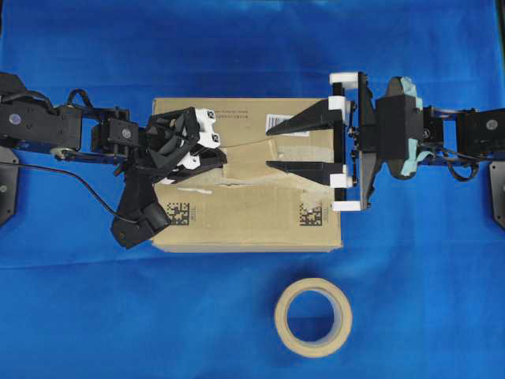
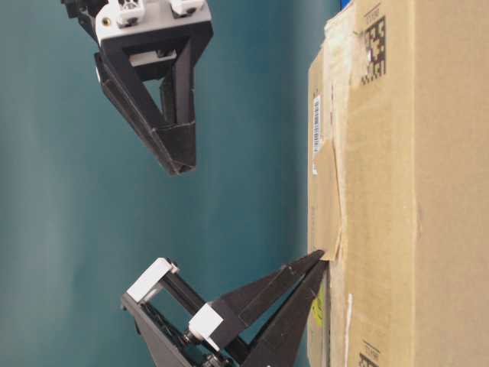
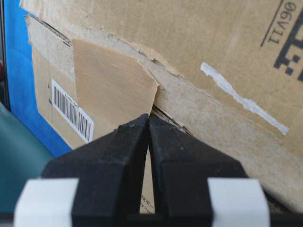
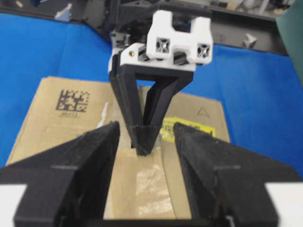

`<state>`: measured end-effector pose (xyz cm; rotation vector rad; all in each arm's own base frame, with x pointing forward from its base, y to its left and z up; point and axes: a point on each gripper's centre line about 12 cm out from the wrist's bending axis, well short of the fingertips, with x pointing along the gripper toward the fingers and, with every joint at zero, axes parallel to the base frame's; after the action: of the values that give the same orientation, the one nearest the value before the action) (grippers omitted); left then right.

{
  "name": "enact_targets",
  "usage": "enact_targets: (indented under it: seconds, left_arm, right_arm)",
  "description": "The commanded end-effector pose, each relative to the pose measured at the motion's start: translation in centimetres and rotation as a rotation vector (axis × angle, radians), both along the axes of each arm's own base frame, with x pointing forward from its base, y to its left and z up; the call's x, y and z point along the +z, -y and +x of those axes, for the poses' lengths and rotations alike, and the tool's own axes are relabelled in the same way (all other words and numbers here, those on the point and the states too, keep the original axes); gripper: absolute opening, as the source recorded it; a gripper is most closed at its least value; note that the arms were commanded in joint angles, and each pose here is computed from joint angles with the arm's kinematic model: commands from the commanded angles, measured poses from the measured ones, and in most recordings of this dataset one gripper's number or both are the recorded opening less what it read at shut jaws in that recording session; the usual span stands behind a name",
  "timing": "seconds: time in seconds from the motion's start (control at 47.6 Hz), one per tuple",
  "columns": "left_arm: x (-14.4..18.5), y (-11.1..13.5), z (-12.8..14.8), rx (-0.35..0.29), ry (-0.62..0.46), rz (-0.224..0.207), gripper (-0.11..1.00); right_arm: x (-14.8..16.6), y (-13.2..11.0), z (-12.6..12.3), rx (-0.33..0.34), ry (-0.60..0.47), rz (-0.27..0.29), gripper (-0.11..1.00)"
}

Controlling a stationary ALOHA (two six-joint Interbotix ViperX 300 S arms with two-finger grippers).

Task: Apply tape along the seams of the closed cardboard box to seal it securely.
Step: 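Bring the right gripper in and press the tape onto the seam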

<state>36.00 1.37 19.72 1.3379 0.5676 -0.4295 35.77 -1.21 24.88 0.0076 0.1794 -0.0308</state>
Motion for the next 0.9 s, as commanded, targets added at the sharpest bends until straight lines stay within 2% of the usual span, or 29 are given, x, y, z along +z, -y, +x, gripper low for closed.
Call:
enact_targets:
  seconds: [0.0,0.378,0.609,0.882]
  left_arm:
    - [1.3,0.0,0.4,-0.002,0.041,0.003,0.00]
    - [1.4,0.7,0.2,-0.020,0.043,0.001,0.00]
    - [1.3,0.4,0.2,-0.006,0.040,-0.007,0.00]
    - [1.4,0.3,0.2,-0.006,0.042,-0.004,0.00]
  right_arm:
    - [0.8,0.2,0.4,-0.010,0.025,0.013,0.51]
    - [-0.7,0.8,1.3,-0.055,-0.012,0.071,0.51]
    - [-3.0,0.9,2.6,-0.060,-0.074,0.076,0.50]
    - [-5.6,1.0,4.1,-0.063,-0.141,0.079,0.35]
